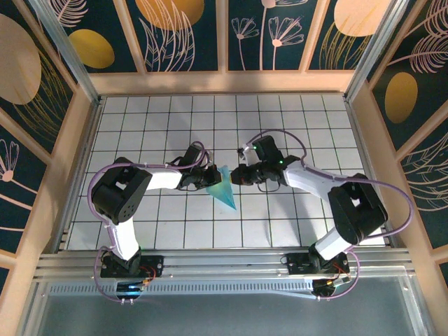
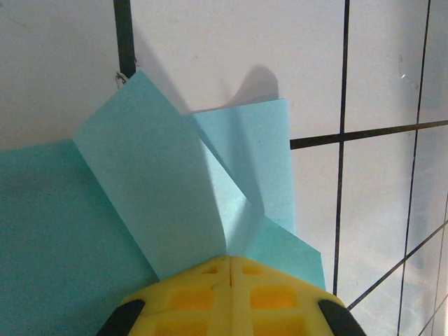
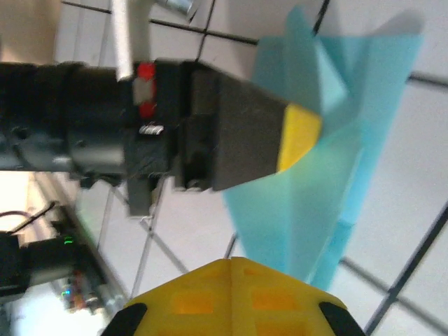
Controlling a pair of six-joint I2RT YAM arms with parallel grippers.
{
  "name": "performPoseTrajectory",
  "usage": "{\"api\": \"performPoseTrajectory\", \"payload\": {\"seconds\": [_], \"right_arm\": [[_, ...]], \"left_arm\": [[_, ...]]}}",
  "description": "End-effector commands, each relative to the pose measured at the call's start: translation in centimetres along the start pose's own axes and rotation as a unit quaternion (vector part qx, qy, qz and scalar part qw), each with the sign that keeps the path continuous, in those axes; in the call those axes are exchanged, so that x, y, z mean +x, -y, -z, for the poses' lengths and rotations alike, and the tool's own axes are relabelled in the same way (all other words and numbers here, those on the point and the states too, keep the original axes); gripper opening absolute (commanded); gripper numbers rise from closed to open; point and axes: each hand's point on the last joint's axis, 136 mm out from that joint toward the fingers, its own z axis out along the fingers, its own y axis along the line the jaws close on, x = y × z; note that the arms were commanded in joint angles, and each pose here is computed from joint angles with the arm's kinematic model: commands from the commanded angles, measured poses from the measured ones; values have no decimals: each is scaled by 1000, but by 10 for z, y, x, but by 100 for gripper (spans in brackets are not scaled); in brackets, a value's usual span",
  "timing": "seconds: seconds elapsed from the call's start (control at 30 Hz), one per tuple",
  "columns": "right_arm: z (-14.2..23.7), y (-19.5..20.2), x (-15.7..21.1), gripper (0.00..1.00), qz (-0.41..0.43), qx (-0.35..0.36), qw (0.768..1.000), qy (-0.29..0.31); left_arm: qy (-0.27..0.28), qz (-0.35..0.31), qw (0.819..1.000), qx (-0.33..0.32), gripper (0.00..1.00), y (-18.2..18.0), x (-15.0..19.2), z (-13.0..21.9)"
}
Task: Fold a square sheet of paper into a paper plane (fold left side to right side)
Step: Fourth fold the wing at the center of the table.
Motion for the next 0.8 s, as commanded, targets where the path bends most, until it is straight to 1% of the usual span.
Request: {"api": "performPoseTrajectory", "payload": {"seconds": [0.0,0.13,0.27,0.43,0.77], "right_arm": [[-5,-18,33,0,-33,-68,996,-50],[-16,-15,51,0,-45,-68,994,-72],[-26,-6,59,0,-54,-57,994,-80],[-33,7,65,0,-62,-38,994,-85],[-42,20,70,0,-69,-23,993,-92]], "left_arm": [[-23,17,997,-69,0,-38,20,-5],[-22,16,997,-71,0,-37,19,-4],[-23,14,997,-71,0,-37,19,-4],[-22,14,997,-72,0,-37,19,-4],[-22,14,997,-72,0,-37,19,-3]]}}
